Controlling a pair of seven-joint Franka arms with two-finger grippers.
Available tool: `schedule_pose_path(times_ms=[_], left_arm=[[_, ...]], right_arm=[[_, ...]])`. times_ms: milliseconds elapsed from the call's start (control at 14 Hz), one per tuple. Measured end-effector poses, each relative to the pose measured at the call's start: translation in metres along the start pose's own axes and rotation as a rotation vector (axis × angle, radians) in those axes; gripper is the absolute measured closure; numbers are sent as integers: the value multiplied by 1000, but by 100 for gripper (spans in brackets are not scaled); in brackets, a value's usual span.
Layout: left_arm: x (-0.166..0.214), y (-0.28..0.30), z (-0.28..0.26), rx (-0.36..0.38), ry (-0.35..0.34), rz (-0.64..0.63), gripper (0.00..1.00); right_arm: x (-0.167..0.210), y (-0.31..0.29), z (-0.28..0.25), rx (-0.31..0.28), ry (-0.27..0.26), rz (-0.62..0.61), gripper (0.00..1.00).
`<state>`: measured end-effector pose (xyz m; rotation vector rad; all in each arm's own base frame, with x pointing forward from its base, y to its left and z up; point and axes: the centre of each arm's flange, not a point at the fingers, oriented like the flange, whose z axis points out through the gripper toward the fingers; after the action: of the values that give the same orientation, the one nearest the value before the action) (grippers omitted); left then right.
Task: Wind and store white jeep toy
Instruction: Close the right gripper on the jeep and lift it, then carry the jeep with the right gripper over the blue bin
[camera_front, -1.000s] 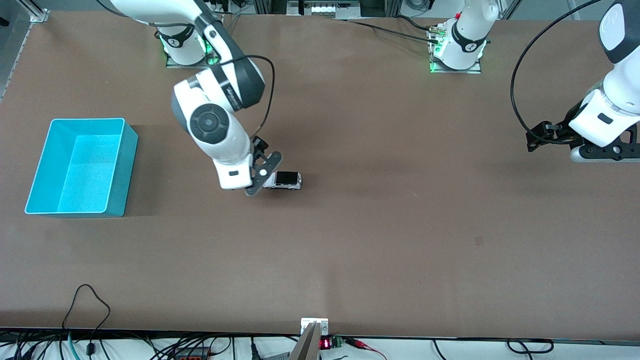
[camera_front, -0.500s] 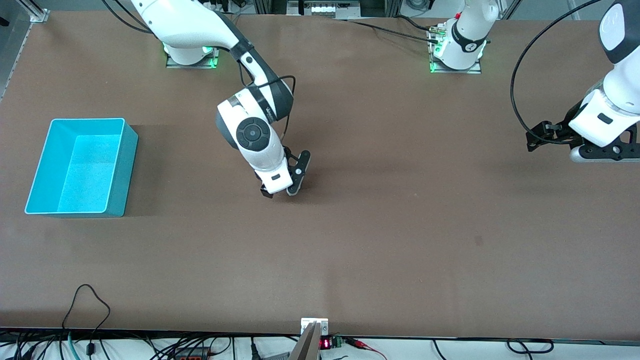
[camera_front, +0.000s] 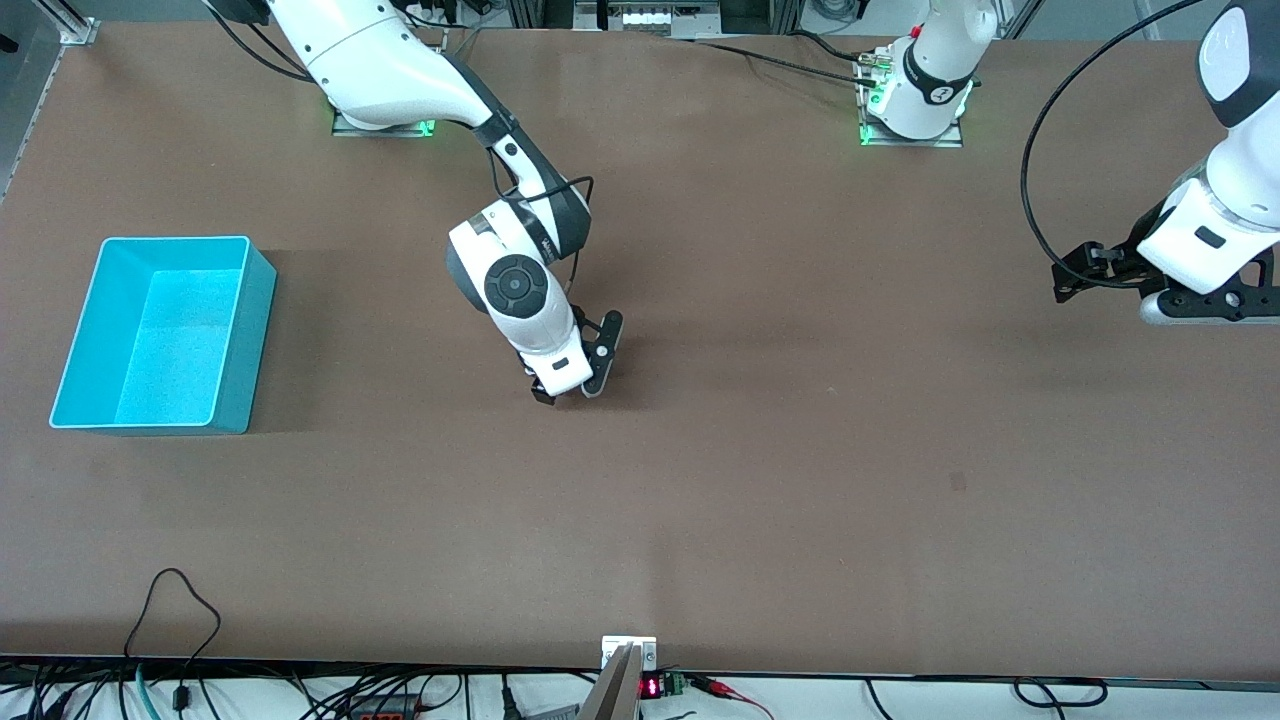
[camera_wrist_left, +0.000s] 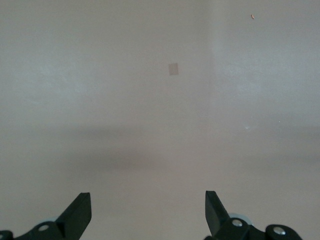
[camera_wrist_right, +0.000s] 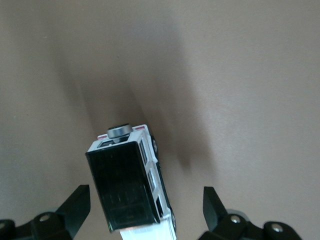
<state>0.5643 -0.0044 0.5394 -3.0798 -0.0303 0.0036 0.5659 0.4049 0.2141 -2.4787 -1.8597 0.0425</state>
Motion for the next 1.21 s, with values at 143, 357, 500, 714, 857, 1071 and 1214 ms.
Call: schedule_pose_path(times_ms=[143, 357, 500, 714, 857, 1071, 1214], left_arm=[[0, 0, 0, 0, 0, 0, 0], [0, 0, 0, 0, 0, 0, 0], [0, 0, 0, 0, 0, -1, 0], [0, 0, 0, 0, 0, -1, 0], [0, 0, 0, 0, 0, 0, 0], [0, 0, 0, 0, 0, 0, 0], [0, 0, 0, 0, 0, 0, 0]], right_arm=[[1, -4, 6, 3, -4, -5, 0], [4, -10, 7, 5, -6, -15, 0], [5, -12, 8, 4, -6, -18, 0], [5, -15, 12, 0, -1, -26, 14], [7, -17, 12, -1, 0, -31, 39], [10, -16, -1, -17, 18, -32, 48], [6, -7, -23, -38, 29, -16, 48]])
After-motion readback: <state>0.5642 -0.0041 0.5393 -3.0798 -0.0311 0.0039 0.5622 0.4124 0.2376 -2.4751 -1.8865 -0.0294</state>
